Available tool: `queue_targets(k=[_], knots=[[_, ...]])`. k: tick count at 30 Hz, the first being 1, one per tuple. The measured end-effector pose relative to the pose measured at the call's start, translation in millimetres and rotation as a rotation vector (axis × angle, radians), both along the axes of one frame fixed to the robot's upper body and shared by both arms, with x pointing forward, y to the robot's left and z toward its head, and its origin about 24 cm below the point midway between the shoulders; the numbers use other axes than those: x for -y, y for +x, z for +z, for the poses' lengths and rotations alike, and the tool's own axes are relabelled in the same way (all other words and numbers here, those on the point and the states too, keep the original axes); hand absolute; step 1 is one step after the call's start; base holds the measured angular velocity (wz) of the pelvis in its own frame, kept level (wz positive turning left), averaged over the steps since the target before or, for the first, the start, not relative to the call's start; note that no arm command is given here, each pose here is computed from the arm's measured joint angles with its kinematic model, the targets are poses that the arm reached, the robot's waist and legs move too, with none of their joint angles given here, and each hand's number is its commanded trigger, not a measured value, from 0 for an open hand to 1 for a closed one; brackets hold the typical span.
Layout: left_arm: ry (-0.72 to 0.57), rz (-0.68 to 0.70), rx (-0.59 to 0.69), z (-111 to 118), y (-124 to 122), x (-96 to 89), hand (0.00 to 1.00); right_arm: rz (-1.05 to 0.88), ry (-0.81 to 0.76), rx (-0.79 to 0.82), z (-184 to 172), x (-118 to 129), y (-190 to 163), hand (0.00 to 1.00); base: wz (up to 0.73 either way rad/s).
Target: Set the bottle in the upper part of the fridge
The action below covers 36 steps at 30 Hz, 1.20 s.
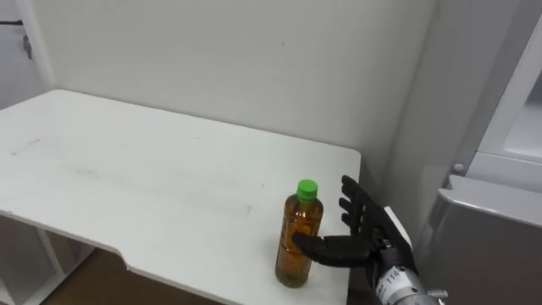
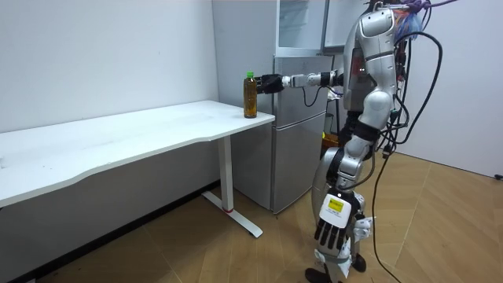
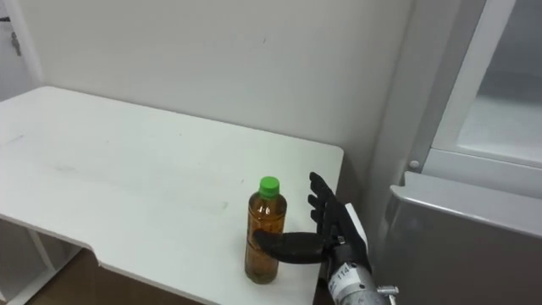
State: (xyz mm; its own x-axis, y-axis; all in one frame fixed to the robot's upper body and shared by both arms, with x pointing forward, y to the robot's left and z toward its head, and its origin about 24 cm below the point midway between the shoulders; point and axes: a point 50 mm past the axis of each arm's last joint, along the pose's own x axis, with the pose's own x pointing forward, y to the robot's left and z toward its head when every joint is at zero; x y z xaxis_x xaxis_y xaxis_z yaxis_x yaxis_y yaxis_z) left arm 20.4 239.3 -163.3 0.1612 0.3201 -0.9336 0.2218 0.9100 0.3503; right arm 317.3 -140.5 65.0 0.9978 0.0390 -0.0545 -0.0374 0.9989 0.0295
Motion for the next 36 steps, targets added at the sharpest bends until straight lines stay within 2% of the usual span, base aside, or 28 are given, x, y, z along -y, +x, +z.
queue_targets(k=[6, 22, 36], knots=[[0.004, -0.005, -0.005, 0.3, 0.1, -1.7, 0.00, -0.015, 0.034, -0.018, -1.6, 0.4, 1.1, 0.00, -0.01], [0.001, -0.028, -0.003, 0.0, 4.8, 0.4, 0.00, 0.028, -0.029, -0.067, -8.6, -13.3, 12.6, 0.00, 0.00], [-0.005, -0.050, -0.008, -0.9, 4.6, 3.3, 0.00, -0.024, -0.094, -0.167, -31.0, -1.5, 16.0, 0.00, 0.03]])
